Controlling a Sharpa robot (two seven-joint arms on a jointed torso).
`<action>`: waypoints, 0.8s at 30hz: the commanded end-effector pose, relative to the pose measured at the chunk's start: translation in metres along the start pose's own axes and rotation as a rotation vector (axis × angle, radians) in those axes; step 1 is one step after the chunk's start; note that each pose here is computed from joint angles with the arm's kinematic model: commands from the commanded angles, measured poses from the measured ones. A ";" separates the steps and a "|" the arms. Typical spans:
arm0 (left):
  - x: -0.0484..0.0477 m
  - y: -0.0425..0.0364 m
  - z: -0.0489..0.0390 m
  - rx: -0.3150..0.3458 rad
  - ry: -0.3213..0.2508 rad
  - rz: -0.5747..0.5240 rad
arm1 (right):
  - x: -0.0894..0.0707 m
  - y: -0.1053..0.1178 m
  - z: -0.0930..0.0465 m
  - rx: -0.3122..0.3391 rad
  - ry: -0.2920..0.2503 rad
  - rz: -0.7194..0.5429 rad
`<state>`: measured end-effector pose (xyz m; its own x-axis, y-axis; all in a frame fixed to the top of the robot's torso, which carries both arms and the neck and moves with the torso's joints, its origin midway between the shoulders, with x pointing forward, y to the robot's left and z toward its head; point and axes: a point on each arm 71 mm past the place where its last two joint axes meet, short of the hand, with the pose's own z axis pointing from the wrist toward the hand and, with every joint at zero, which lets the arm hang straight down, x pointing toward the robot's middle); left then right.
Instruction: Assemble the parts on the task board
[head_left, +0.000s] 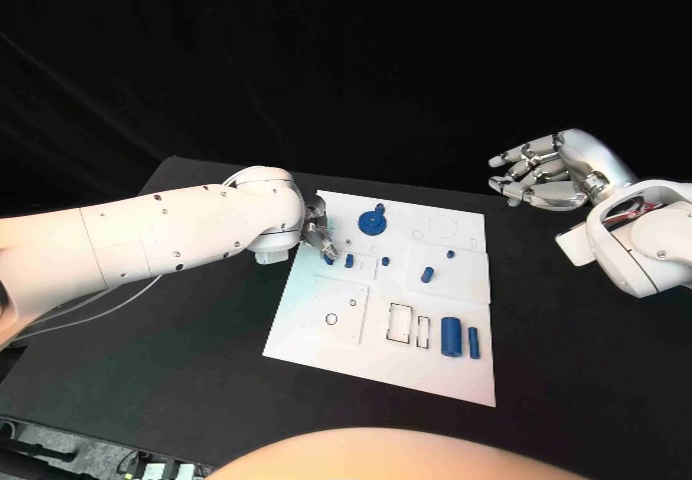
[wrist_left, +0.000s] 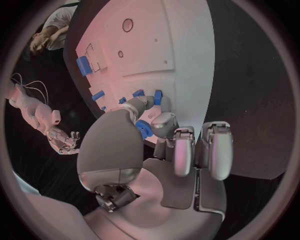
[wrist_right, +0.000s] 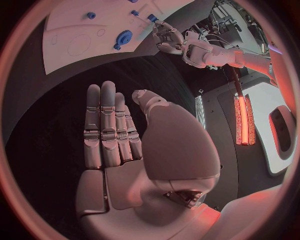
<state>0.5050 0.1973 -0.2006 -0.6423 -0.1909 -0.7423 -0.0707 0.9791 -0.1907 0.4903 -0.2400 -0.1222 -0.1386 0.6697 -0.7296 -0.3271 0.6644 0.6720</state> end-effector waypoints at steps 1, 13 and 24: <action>0.0041 0.0013 0.0008 -0.031 0.023 0.028 | 0.000 0.001 0.000 -0.010 -0.001 -0.003; 0.0046 0.0005 0.0008 -0.031 0.029 0.042 | 0.000 0.001 0.000 -0.011 0.000 -0.003; 0.0044 -0.0010 0.0009 -0.028 0.022 0.038 | 0.001 0.002 0.000 -0.013 0.000 -0.002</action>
<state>0.5047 0.1954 -0.2012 -0.6466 -0.1697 -0.7437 -0.0563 0.9829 -0.1754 0.4905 -0.2394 -0.1222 -0.1383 0.6700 -0.7293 -0.3276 0.6640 0.6721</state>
